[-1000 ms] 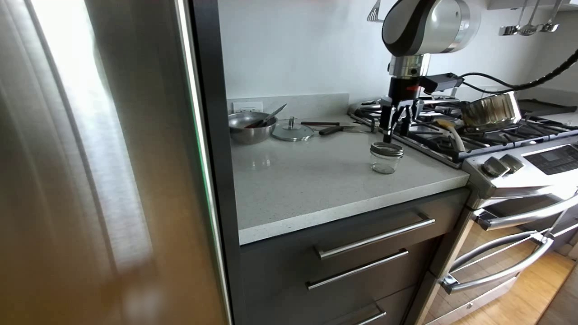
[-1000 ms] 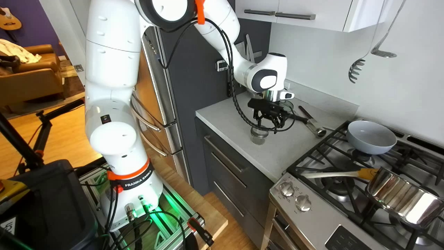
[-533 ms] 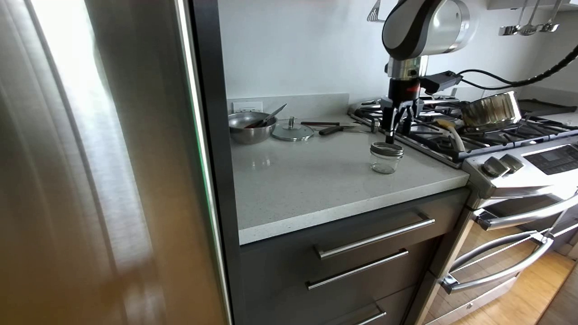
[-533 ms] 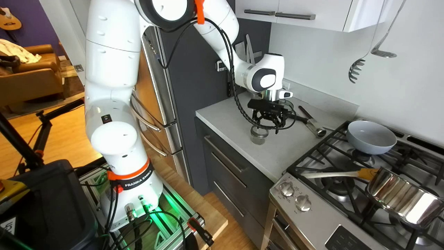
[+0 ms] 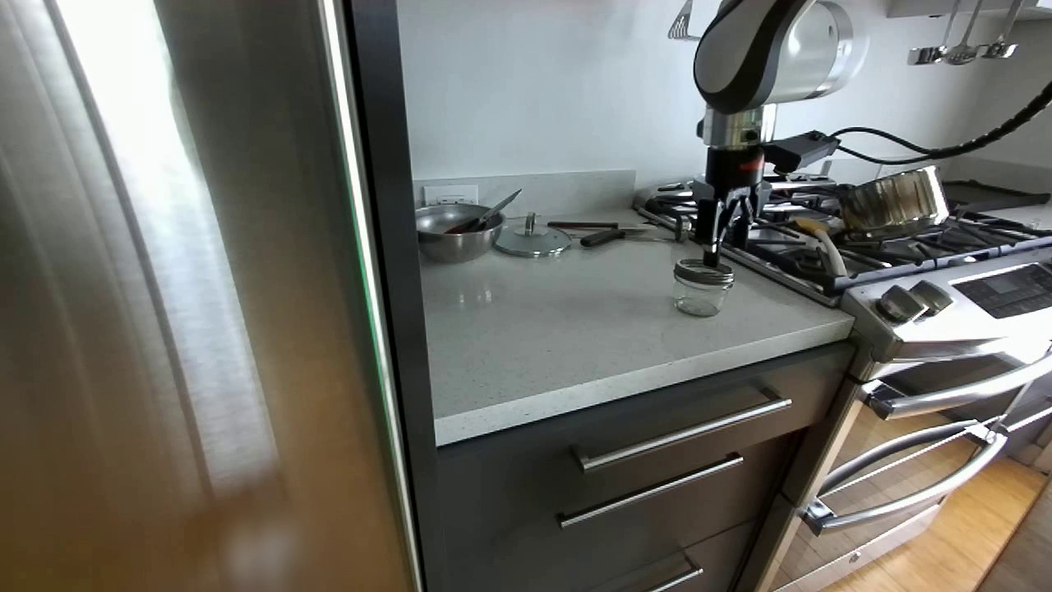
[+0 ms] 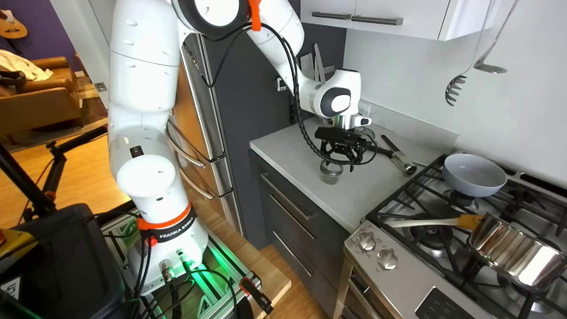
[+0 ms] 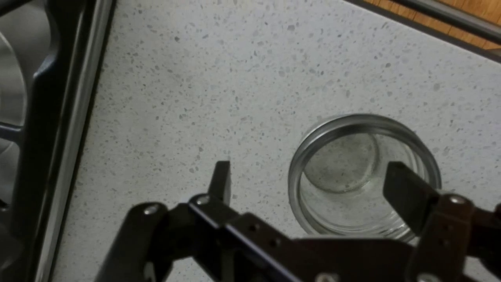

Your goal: Put the silver ring on the clear bowl

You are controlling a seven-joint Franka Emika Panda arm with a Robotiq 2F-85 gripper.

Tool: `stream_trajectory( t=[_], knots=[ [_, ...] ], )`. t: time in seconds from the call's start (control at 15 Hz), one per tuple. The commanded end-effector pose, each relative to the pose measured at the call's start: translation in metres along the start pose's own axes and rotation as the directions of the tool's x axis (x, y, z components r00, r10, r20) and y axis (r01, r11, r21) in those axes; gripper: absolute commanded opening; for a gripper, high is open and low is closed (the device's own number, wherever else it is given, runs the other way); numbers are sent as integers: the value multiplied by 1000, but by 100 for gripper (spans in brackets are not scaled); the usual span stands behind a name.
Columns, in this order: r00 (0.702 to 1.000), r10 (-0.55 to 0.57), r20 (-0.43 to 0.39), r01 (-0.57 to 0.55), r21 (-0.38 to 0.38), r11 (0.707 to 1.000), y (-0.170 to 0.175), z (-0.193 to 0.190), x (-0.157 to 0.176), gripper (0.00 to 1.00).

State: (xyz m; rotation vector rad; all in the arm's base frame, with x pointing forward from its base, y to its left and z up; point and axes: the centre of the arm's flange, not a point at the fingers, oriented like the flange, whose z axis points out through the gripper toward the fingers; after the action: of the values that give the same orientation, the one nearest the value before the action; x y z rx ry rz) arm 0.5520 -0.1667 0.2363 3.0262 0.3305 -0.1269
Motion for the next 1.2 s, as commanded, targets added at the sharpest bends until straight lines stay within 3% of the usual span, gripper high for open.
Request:
stream_trajectory(
  t=[0.0,1.13],
  knots=[
    [1000,-13,28,13,12,1000,-4,6,-7,100],
    [997,-68,33,67,37,997,-13,8,-7,100]
  ],
)
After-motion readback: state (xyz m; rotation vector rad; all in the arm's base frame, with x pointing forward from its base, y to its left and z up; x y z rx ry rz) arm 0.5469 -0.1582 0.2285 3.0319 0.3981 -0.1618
